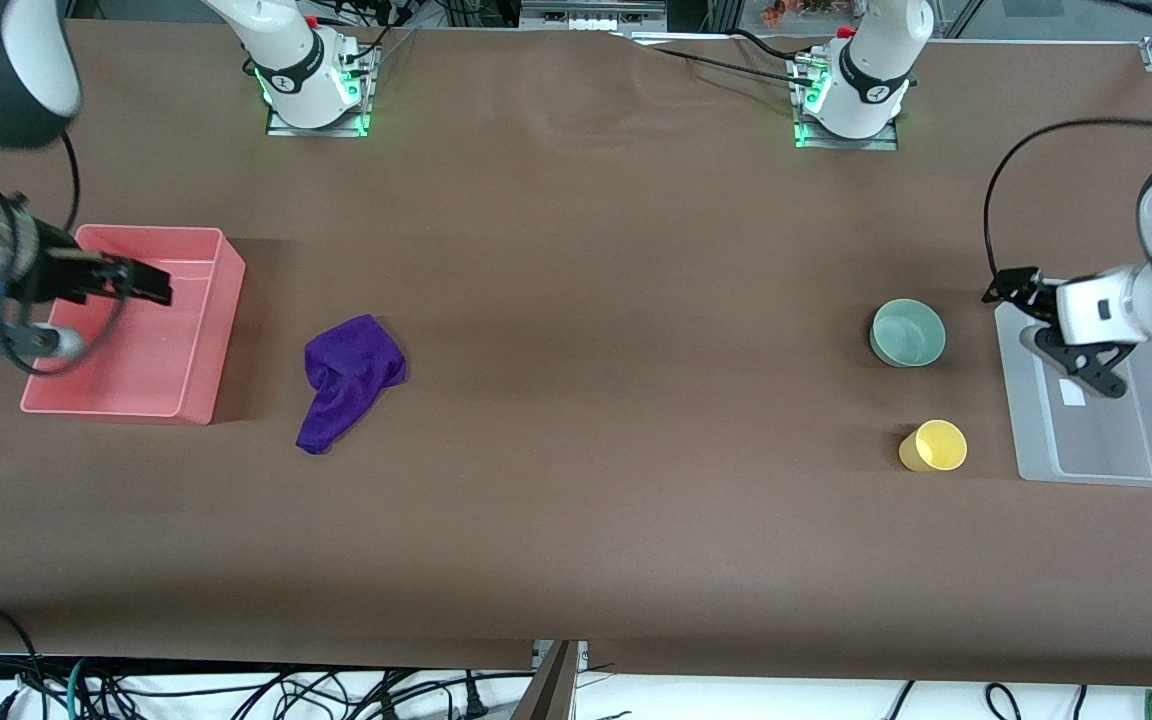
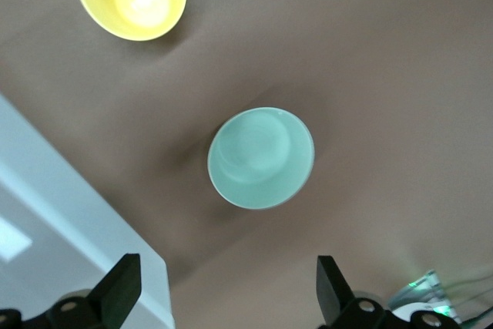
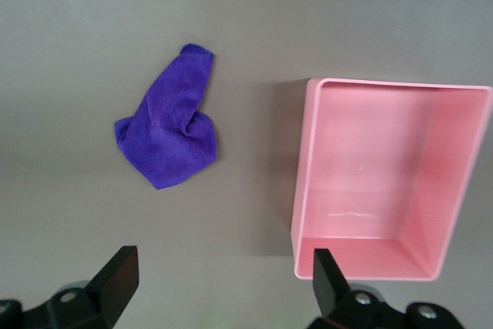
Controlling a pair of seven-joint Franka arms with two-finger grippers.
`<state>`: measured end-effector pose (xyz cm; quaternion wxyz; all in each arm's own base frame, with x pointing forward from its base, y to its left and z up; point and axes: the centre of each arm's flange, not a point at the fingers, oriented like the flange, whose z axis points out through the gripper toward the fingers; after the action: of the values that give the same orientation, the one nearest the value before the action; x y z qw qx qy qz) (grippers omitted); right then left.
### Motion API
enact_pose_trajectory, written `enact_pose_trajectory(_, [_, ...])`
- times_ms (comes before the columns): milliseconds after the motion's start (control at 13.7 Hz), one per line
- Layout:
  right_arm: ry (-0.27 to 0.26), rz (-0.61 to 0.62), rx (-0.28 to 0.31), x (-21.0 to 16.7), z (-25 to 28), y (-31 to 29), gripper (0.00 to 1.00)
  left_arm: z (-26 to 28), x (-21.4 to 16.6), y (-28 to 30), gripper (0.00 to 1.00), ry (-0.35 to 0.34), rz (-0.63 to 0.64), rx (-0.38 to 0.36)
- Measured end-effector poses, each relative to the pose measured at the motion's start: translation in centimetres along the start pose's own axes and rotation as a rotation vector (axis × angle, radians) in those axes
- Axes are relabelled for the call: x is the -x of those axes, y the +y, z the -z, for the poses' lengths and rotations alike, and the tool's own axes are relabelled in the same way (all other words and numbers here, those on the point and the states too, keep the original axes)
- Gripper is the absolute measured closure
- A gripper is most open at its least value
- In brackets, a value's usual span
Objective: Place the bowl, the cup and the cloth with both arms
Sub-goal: 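Grasp the cloth with the right gripper while the left gripper grasps the bowl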
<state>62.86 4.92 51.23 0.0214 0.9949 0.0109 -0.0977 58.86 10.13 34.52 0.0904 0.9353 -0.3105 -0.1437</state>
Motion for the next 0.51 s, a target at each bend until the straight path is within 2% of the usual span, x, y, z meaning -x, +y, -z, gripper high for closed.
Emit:
enact_pose_trajectory(146, [-0.026, 0.028, -0.003, -3.6, -6.3, -2.2, 0.0, -5.4, -1.1, -2.4, 0.0, 0.013, -0.037, 0.0])
enact_pose_trajectory(292, [-0.016, 0.049, -0.016, -6.3, -12.8, -4.1, 0.0, -10.4, -1.4, -3.6, 0.0, 0.055, -0.048, -0.039])
enact_pose_trajectory(438, [0.015, 0.065, -0.035, -7.4, -18.1, -6.4, 0.0, -14.6, -1.1, -3.2, 0.0, 0.099, -0.055, -0.088])
enact_pose_trajectory(510, [0.036, 0.056, -0.044, -7.4, -20.2, -7.5, 0.0, -16.2, -0.8, -2.7, 0.05, 0.107, -0.057, -0.097])
